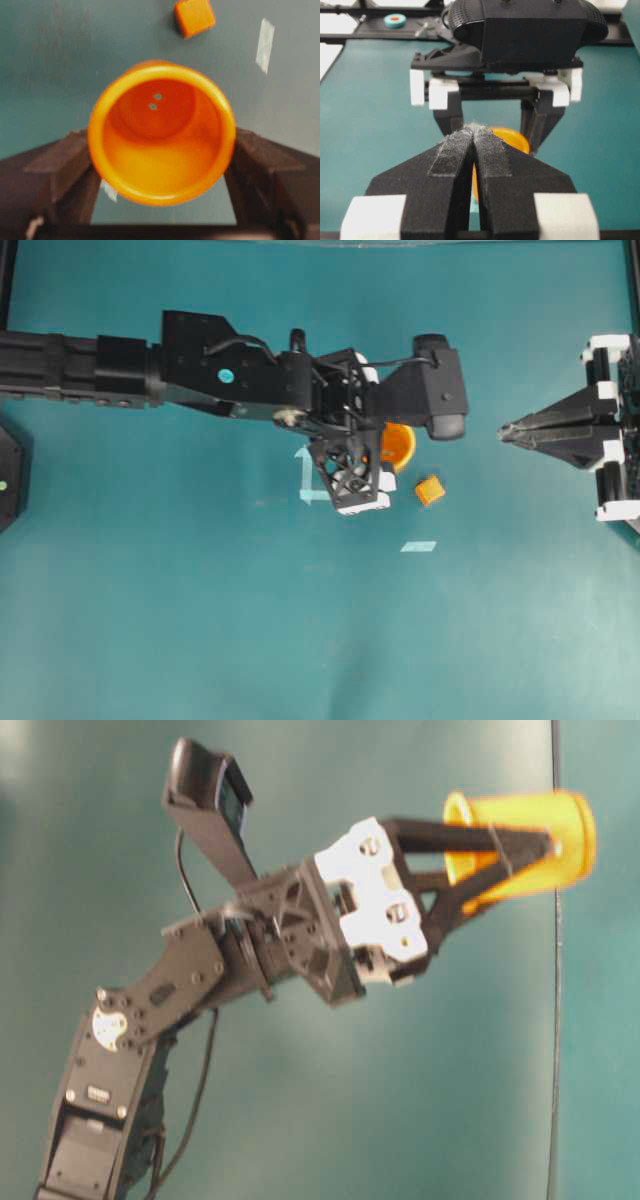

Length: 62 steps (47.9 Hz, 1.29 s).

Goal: Move the cup toward the block with left arm.
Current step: 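Carry the orange cup rightward across the table toward the orange block, then lower the cup beside the orange block, nudging it slightly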

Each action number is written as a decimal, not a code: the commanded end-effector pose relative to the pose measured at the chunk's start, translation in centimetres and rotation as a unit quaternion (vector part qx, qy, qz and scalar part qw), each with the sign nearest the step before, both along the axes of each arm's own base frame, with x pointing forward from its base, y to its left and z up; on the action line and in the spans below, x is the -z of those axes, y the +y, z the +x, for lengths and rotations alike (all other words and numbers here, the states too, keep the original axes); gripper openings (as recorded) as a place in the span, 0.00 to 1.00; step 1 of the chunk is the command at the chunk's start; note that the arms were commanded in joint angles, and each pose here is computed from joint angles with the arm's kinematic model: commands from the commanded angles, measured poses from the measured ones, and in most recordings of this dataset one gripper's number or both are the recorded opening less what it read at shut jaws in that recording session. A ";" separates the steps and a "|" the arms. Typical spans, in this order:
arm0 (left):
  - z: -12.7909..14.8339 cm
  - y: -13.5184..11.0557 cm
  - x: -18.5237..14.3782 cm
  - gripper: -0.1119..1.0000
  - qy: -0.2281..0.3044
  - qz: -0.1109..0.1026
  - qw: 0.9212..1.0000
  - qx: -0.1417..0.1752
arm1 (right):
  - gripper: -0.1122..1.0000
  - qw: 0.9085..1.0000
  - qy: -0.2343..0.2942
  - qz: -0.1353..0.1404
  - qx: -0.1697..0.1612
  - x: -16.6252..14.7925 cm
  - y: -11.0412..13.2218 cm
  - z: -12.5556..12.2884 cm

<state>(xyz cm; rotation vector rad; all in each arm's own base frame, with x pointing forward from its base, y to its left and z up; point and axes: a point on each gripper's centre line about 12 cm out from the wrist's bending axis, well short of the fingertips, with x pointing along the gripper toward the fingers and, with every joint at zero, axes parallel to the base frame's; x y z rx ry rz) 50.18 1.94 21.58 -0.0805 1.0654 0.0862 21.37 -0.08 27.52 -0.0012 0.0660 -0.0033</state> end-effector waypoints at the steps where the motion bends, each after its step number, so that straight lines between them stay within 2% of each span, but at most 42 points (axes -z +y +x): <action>1: 0.7 -0.1 -1.9 0.73 -0.026 0.003 1.000 0.004 | 0.10 1.000 -0.017 0.001 0.001 -1.2 0.0 0.3; 27: 3.7 -0.6 0.5 0.73 -0.015 0.002 1.000 0.012 | 0.10 1.000 -0.016 0.001 0.001 -1.2 0.0 0.3; 37: 4.2 -0.7 0.9 0.73 -0.015 0.007 0.999 0.028 | 0.10 1.000 -0.015 0.001 0.001 -1.2 0.0 0.3; 62: 2.8 -0.4 2.6 0.73 0.028 0.002 0.999 0.019 | 0.10 1.000 -0.017 0.001 0.001 -1.3 0.0 0.3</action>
